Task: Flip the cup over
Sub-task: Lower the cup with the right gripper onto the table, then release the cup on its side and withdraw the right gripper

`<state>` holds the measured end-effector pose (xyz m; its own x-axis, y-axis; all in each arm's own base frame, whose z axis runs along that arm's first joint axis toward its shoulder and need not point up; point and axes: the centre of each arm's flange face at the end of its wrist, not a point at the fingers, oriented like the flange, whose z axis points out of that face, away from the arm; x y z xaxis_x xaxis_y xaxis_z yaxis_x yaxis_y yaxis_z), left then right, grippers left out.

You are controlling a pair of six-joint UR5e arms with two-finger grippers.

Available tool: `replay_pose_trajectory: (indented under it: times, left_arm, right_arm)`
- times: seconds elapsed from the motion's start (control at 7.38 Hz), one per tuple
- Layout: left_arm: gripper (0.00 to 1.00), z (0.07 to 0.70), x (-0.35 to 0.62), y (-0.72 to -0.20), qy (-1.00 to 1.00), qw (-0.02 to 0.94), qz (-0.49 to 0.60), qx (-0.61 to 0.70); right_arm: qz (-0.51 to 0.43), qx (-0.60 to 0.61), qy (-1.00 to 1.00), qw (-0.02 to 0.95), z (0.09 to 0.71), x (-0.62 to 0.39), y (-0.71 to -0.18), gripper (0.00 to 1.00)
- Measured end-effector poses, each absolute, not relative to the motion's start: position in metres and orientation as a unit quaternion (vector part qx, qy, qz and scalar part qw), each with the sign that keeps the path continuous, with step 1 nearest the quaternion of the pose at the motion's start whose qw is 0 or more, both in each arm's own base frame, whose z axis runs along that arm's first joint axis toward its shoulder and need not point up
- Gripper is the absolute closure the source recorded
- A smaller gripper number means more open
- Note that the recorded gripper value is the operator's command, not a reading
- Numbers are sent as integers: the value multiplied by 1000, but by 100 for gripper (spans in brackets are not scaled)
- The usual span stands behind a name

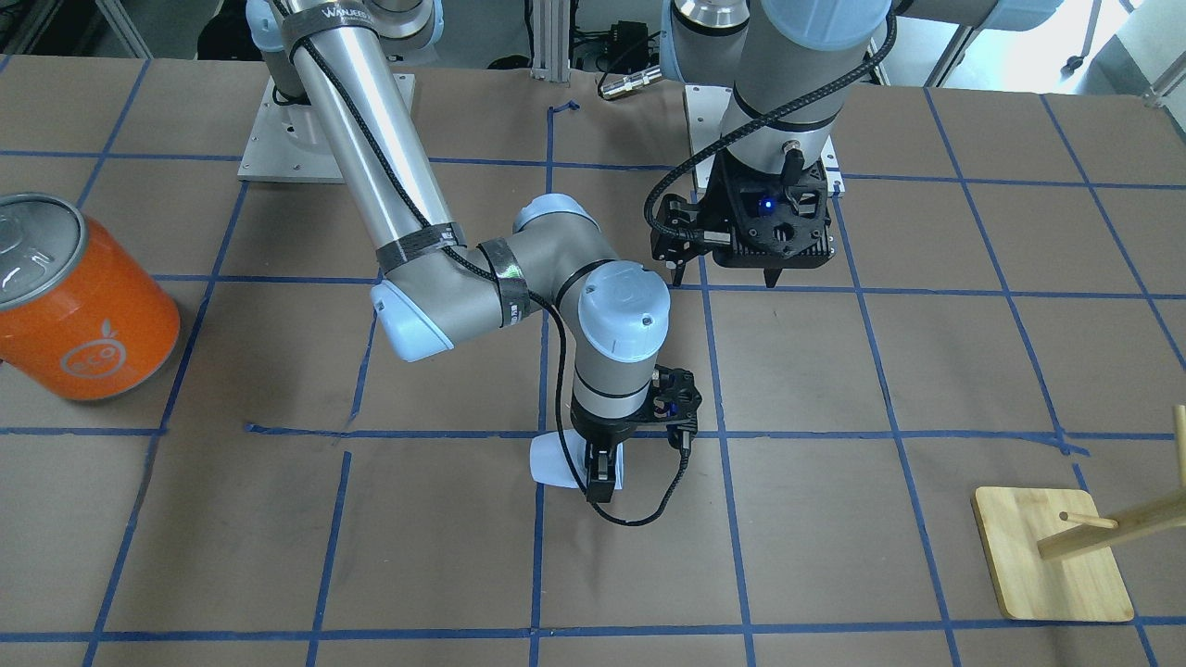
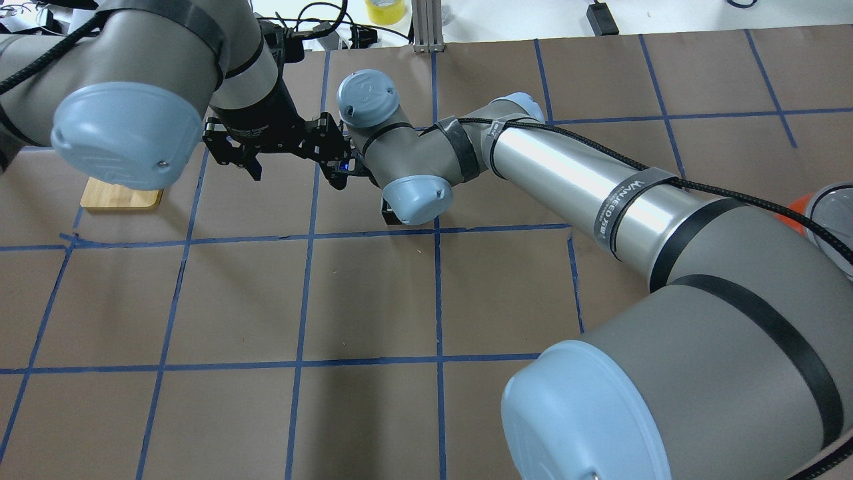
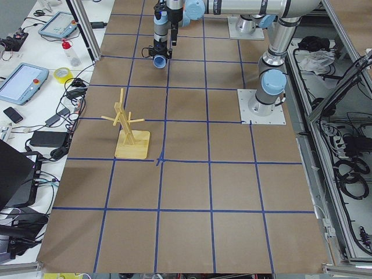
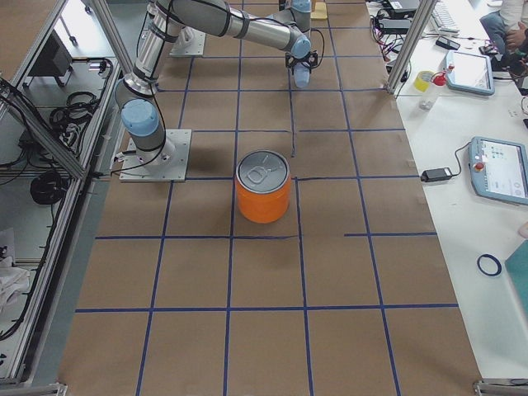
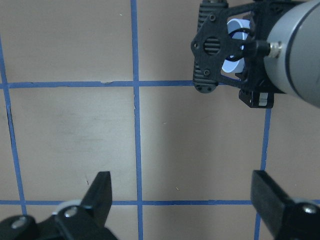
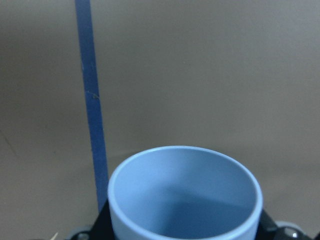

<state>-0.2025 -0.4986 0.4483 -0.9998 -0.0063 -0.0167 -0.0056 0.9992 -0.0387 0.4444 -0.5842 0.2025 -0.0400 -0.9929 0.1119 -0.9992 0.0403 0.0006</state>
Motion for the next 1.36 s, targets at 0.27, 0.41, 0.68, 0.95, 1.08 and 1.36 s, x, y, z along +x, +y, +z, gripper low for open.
replay_pose_trajectory:
  times: [0.27, 0.41, 0.68, 0.95, 1.08, 1.36]
  left_arm:
    - [0, 448, -202, -499, 1000, 8, -19, -3]
    - [0, 448, -202, -499, 1000, 8, -19, -3]
    - [0, 448, -202, -499, 1000, 8, -19, -3]
    - [0, 448, -202, -499, 1000, 8, -19, -3]
    - [0, 448, -202, -499, 1000, 8, -19, -3]
    - [0, 448, -202, -499, 1000, 8, -19, -3]
  right_arm:
    - [57, 692, -720, -16, 198, 454, -582, 0]
    - [63, 690, -720, -31, 198, 456, -581, 0]
    - [66, 688, -722, -36, 198, 456, -582, 0]
    - [67, 685, -725, -31, 201, 451, -585, 0]
    - [69, 681, -728, -29, 207, 444, -589, 0]
    - [74, 669, -739, -27, 225, 426, -599, 0]
